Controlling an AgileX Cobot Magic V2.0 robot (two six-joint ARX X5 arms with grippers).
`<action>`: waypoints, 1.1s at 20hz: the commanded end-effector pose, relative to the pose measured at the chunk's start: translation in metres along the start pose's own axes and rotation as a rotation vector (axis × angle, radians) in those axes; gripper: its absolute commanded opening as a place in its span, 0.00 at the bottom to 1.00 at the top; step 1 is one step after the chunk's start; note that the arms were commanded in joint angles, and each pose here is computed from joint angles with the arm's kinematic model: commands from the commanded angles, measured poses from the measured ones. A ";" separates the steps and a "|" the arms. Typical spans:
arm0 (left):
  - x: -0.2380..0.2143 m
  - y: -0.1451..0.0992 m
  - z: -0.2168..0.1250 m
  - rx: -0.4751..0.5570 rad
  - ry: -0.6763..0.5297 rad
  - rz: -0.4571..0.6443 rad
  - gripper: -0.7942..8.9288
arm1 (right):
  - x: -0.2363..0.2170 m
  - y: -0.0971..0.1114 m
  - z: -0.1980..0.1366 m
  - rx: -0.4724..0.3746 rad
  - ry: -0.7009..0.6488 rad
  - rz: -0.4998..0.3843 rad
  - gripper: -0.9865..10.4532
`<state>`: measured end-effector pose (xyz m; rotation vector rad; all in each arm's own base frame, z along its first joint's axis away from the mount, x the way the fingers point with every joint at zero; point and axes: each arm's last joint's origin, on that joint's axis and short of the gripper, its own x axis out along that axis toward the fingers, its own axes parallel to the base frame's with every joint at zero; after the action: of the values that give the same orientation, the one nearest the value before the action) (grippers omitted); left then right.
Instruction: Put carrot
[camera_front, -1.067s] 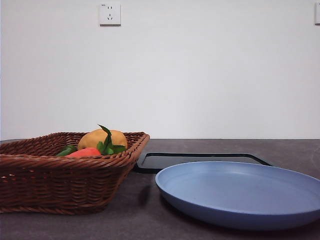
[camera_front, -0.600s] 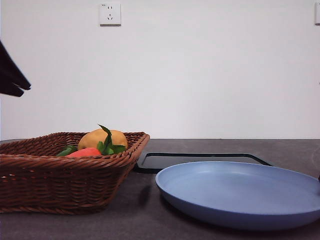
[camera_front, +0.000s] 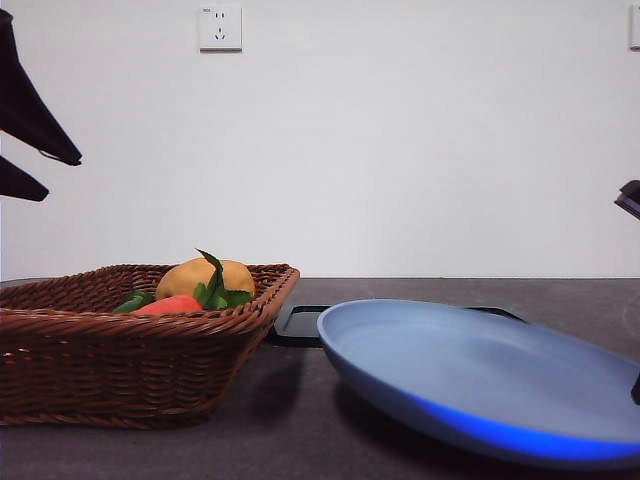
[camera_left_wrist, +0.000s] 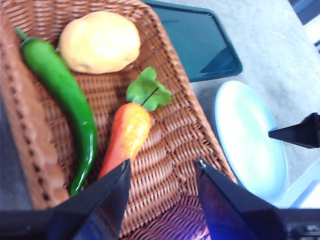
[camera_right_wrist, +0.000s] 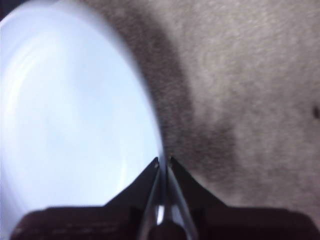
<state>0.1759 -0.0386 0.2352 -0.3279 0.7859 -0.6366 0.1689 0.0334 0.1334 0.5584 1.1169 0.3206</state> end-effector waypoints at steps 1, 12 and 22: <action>0.002 -0.006 0.004 0.095 -0.005 -0.025 0.32 | -0.001 0.003 0.003 0.011 -0.008 0.029 0.09; 0.035 -0.046 0.037 0.464 0.242 0.132 0.39 | -0.021 0.016 0.003 -0.047 -0.098 0.122 0.09; 0.119 -0.033 0.047 0.584 0.498 0.197 0.39 | -0.031 0.021 0.003 -0.079 -0.156 0.150 0.09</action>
<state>0.2582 -0.1350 0.2148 0.4335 1.0684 -0.7232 0.1570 0.0335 0.1668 0.5801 0.9227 0.4360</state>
